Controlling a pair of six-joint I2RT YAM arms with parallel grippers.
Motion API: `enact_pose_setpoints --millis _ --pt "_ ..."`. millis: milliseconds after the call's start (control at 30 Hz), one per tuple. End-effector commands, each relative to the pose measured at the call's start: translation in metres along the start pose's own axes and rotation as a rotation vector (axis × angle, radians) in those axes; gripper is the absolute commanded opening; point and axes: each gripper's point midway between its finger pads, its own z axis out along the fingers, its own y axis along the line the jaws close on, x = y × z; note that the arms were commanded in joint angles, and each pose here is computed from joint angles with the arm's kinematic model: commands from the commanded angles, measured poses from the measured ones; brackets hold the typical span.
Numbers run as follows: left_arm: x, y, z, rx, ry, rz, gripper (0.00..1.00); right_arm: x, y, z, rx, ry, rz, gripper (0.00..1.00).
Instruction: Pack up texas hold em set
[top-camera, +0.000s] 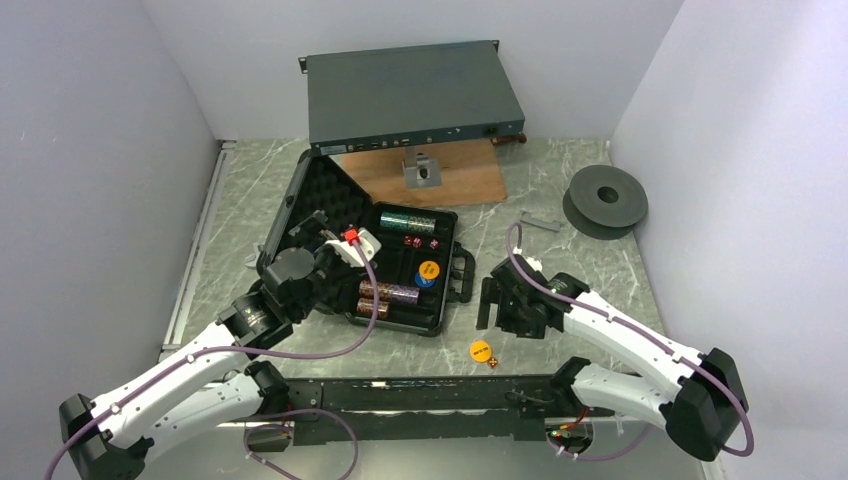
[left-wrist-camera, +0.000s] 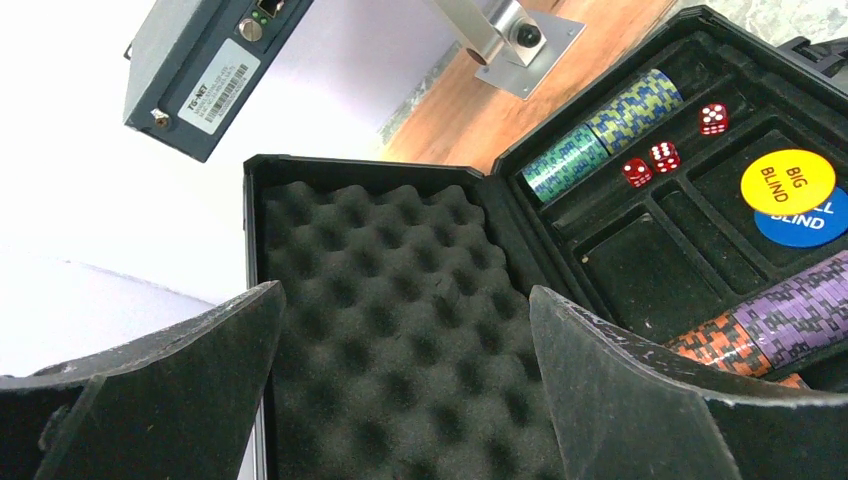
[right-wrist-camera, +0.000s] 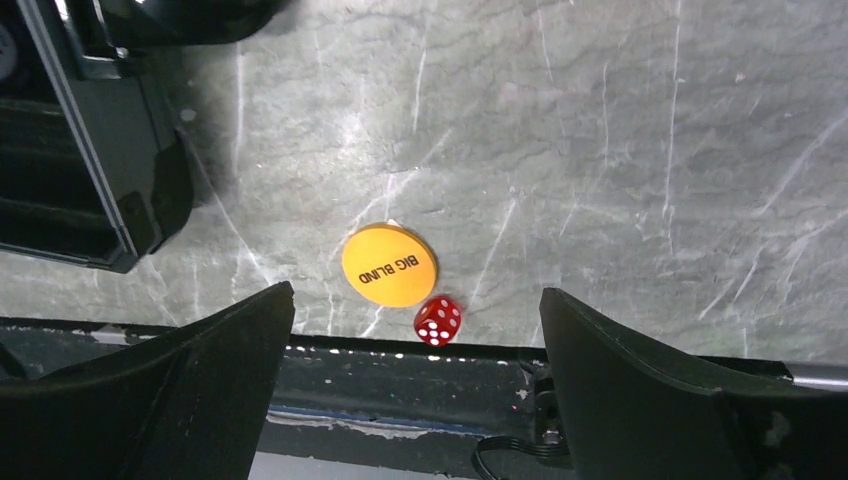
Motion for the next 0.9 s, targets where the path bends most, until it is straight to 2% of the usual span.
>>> enact_pose_setpoints --millis 0,333,567,633,767,867 --pt "-0.012 0.0 0.0 0.02 -0.043 -0.016 0.99 0.016 -0.002 0.003 0.0 0.056 0.03 0.93" --pt "-0.014 -0.003 -0.001 0.037 -0.049 -0.013 0.99 0.039 -0.009 0.012 0.004 0.103 0.041 0.76" --pt "-0.014 -0.003 -0.001 0.04 -0.048 -0.012 0.99 0.054 -0.006 0.016 0.014 0.121 0.028 0.74" --pt "-0.014 -0.003 -0.001 0.038 -0.049 -0.011 0.99 0.059 -0.005 0.018 0.019 0.127 0.017 0.68" --pt "-0.013 -0.003 -0.001 0.039 -0.049 -0.011 0.99 0.063 -0.005 0.021 0.039 0.123 -0.001 0.64" --pt "-0.013 -0.003 0.0 0.039 -0.047 -0.008 0.99 0.065 -0.005 0.023 0.056 0.116 -0.015 0.56"
